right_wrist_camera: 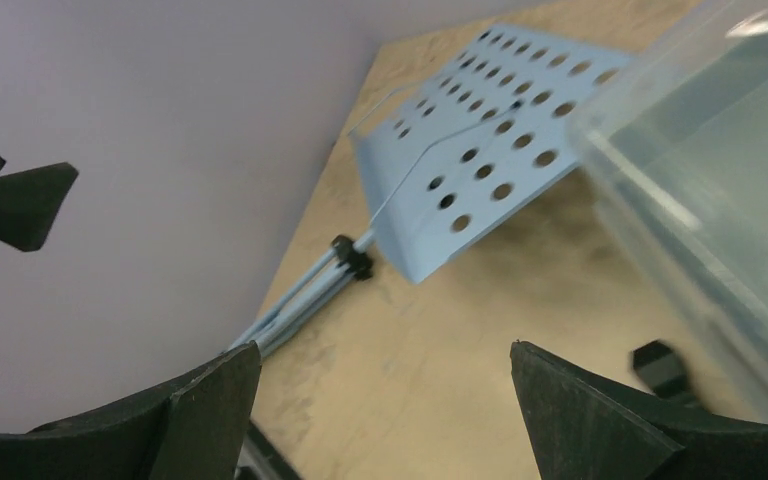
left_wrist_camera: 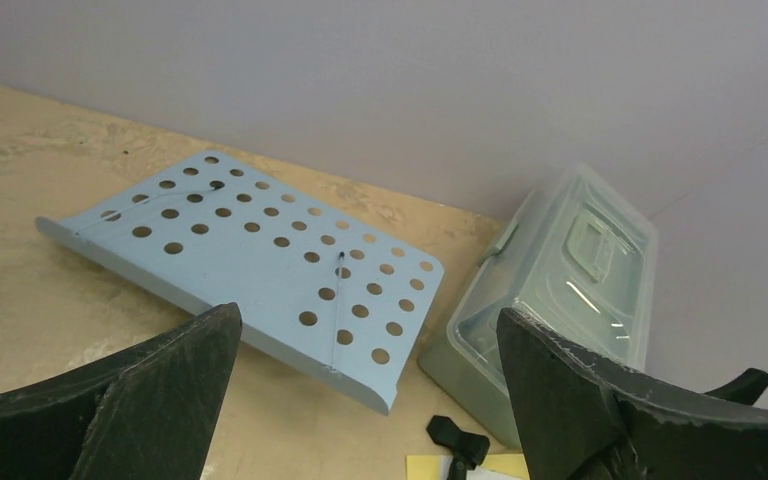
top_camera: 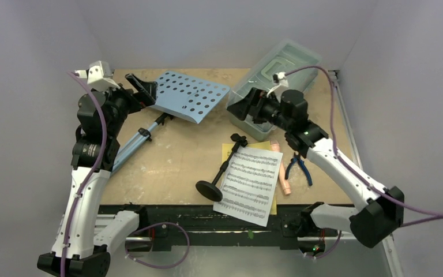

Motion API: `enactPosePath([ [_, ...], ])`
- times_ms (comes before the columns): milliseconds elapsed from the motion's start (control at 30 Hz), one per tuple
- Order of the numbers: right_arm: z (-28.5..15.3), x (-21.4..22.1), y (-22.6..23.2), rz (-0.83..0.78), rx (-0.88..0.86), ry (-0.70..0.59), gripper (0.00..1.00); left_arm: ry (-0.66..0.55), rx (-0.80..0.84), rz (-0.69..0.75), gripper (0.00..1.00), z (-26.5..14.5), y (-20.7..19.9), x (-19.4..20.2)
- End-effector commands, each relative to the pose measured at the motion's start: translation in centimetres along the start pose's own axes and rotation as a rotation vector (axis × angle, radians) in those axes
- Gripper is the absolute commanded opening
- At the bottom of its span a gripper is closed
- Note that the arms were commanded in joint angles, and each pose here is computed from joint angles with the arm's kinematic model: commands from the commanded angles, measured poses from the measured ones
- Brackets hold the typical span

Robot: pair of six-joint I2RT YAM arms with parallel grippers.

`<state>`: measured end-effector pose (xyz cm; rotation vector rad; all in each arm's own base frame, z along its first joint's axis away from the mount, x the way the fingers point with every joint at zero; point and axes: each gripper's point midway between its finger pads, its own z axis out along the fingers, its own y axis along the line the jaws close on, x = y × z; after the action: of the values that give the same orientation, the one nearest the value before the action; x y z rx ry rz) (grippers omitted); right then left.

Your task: Set up the instrument practice props

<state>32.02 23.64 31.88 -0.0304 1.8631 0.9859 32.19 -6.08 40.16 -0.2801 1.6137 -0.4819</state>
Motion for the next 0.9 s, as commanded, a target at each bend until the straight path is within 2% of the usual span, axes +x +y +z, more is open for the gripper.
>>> enactPosePath([
  [0, 2.6, 0.5, 7.6, 0.271, -0.218, -0.036, 0.99, 0.011, -0.132, 0.042, 1.00, -0.5, 2.9, 1.0],
  [200, 7.0, 5.4, 5.7, 0.622, 0.083, -0.083, 0.99, 0.066, -0.296, 0.094, 0.99, -1.2, 6.4, 3.7],
  [300, 9.2, 7.4, 4.9, 0.719, 0.159, -0.083, 0.99, 0.100, -0.308, 0.142, 0.98, -1.3, 7.0, 4.9],
  [333, 9.8, 7.7, 4.6, 0.734, 0.187, -0.087, 0.99, 0.105, -0.312, 0.155, 0.98, -1.3, 7.1, 5.2],
  [500, 13.0, 9.2, 2.8, 0.798, 0.269, -0.113, 0.83, 0.119, -0.319, 0.224, 0.98, -1.6, 7.1, 6.4],
  [733, 16.8, 10.4, 0.9, 0.802, 0.384, -0.144, 0.76, 0.116, -0.312, 0.264, 0.97, -2.1, 7.0, 7.9],
  [867, 18.5, 10.9, 0.3, 0.808, 0.416, -0.165, 0.68, 0.118, -0.257, 0.237, 0.97, -2.7, 5.4, 7.6],
])
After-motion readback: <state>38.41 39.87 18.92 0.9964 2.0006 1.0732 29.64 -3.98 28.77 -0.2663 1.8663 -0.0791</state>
